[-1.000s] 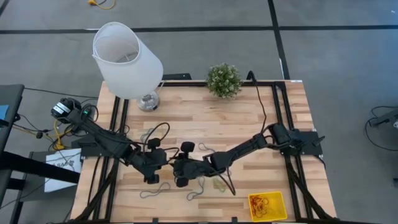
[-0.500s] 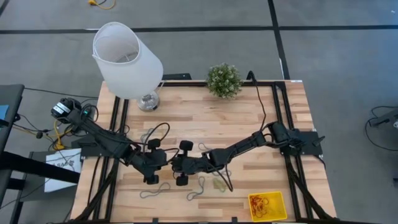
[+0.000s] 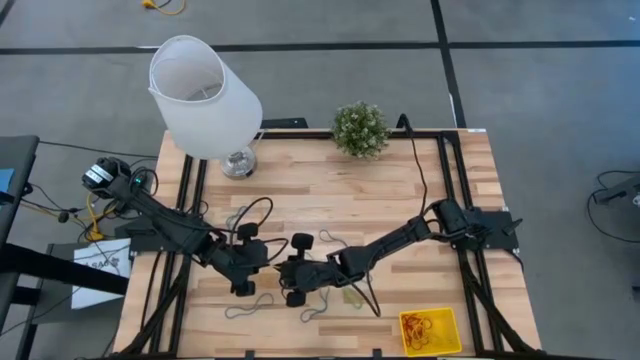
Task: Pick and place rubber bands into bin
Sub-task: Put the yellow rubber band into the yellow basket
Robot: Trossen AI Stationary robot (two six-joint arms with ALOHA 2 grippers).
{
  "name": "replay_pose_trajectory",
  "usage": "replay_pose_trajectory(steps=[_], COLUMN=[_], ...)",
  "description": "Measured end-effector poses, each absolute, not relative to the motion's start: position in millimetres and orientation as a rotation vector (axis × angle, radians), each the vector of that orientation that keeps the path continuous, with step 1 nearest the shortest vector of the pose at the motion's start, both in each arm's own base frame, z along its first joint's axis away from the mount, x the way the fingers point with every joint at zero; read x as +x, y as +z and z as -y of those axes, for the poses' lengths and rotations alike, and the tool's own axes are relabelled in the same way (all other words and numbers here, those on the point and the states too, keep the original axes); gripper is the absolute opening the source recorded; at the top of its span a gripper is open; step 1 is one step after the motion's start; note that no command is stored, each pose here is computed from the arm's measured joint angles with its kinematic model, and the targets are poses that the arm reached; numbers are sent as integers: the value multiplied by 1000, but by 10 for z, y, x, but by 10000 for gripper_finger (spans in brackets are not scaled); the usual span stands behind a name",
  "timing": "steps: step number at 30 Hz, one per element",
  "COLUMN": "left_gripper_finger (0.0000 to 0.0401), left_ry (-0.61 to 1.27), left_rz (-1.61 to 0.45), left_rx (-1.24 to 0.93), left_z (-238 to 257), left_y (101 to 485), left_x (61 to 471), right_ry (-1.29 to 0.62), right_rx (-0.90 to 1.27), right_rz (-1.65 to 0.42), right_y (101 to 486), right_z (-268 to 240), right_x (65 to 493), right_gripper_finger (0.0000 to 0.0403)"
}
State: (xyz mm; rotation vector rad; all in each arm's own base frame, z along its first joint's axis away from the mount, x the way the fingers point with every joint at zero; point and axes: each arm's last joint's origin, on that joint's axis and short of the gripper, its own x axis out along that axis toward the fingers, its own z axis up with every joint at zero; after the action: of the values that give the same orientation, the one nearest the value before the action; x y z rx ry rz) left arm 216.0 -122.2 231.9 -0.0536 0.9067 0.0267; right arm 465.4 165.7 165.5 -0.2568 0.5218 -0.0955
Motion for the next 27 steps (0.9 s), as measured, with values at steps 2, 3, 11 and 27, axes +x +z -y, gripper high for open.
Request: replay_pose_trajectory(steps=[2,3,11,27], left_gripper_finger=[46,57,132,142], left_ry=[20,19,42,235], left_rz=[-906,-906,-913,-895], left_rx=[-41,-39,-31,25], left_z=[1222,1222,1210,1127], left_y=[2321,2320,2312,2289], left_x=[2160,2160,2150,2102], right_ry=[-95,-96,-221,-238], right_rx=[-260,-261,-264,438], right_rz=[-532,-531,-601,-867], right_y=[1646,1646,1884,3202], right_z=[-1656,-1656,-1690,-2382], right_x=[4648,4648,4444,2520], right_gripper_finger=[1,1,0,0])
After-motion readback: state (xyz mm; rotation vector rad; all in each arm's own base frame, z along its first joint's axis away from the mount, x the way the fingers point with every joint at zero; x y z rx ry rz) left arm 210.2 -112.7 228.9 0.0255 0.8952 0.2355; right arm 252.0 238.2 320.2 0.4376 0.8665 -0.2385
